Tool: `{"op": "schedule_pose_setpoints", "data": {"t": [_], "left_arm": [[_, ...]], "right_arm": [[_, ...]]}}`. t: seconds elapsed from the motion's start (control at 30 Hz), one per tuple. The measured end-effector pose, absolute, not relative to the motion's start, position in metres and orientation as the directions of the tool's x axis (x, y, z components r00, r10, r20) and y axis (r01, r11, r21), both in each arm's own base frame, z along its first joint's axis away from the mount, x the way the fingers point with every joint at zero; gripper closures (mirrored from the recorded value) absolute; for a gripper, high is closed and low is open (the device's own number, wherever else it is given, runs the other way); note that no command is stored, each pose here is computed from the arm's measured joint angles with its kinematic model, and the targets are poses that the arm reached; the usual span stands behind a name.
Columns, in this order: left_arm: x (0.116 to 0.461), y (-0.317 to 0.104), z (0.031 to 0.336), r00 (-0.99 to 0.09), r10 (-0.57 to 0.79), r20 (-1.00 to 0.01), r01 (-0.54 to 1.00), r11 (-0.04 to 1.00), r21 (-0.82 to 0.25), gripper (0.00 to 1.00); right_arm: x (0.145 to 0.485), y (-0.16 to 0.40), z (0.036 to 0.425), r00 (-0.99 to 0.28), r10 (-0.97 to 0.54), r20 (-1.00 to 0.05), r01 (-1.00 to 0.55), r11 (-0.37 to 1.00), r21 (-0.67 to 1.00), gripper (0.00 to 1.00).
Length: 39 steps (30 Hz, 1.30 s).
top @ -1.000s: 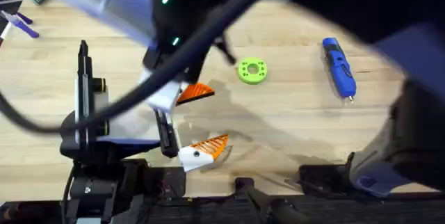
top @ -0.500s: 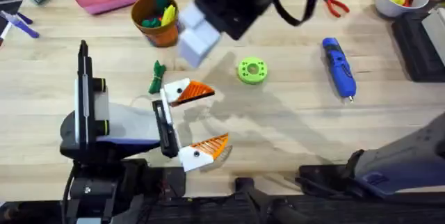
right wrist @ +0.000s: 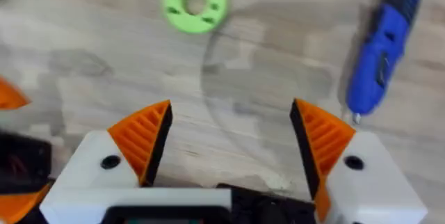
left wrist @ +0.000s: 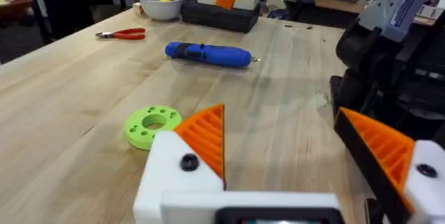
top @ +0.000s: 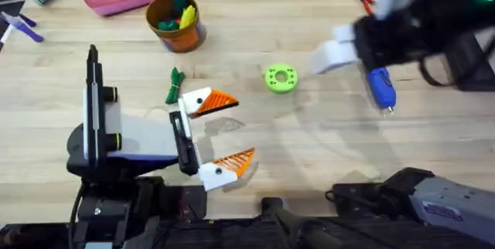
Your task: Pick up the gripper from the table and insert it into the empty holder that is missing its gripper. Then pick up a screw, insert it into the mounting hole, and use the screwdriver to tighten it. Finally, clean up the table by picking up the vegetable and placing it into the bucket.
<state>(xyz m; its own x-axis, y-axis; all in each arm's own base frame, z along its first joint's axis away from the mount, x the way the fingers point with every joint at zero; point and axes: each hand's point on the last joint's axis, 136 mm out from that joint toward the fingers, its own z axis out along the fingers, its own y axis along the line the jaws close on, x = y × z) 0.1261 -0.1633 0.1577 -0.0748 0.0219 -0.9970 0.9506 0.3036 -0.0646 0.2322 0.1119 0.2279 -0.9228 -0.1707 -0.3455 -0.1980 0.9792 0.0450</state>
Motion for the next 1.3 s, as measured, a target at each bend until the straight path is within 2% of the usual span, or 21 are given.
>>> {"op": "schedule_pose_setpoints", "data": {"t": [0.2,0.4,0.63,1.3], "left_arm": [[0.126,-0.163,0.158,-0.075,0.022,-0.997,0.951,0.304,-0.065,0.015],[0.126,-0.163,0.158,-0.075,0.022,-0.997,0.951,0.304,-0.065,0.016],[0.126,-0.163,0.158,-0.075,0.022,-0.997,0.95,0.304,-0.065,0.015],[0.126,-0.163,0.158,-0.075,0.022,-0.997,0.951,0.304,-0.065,0.015]], "right_arm": [[0.23,0.042,0.216,-0.933,0.091,-0.35,0.088,0.996,0.024,0.008],[0.234,0.006,0.207,-0.92,0.21,-0.331,0.222,0.975,0.001,0.008],[0.242,-0.004,0.194,-0.929,0.233,-0.288,0.249,0.968,-0.022,0.008],[0.249,-0.004,0.192,-0.93,0.226,-0.29,0.243,0.97,-0.024,0.008]]}}
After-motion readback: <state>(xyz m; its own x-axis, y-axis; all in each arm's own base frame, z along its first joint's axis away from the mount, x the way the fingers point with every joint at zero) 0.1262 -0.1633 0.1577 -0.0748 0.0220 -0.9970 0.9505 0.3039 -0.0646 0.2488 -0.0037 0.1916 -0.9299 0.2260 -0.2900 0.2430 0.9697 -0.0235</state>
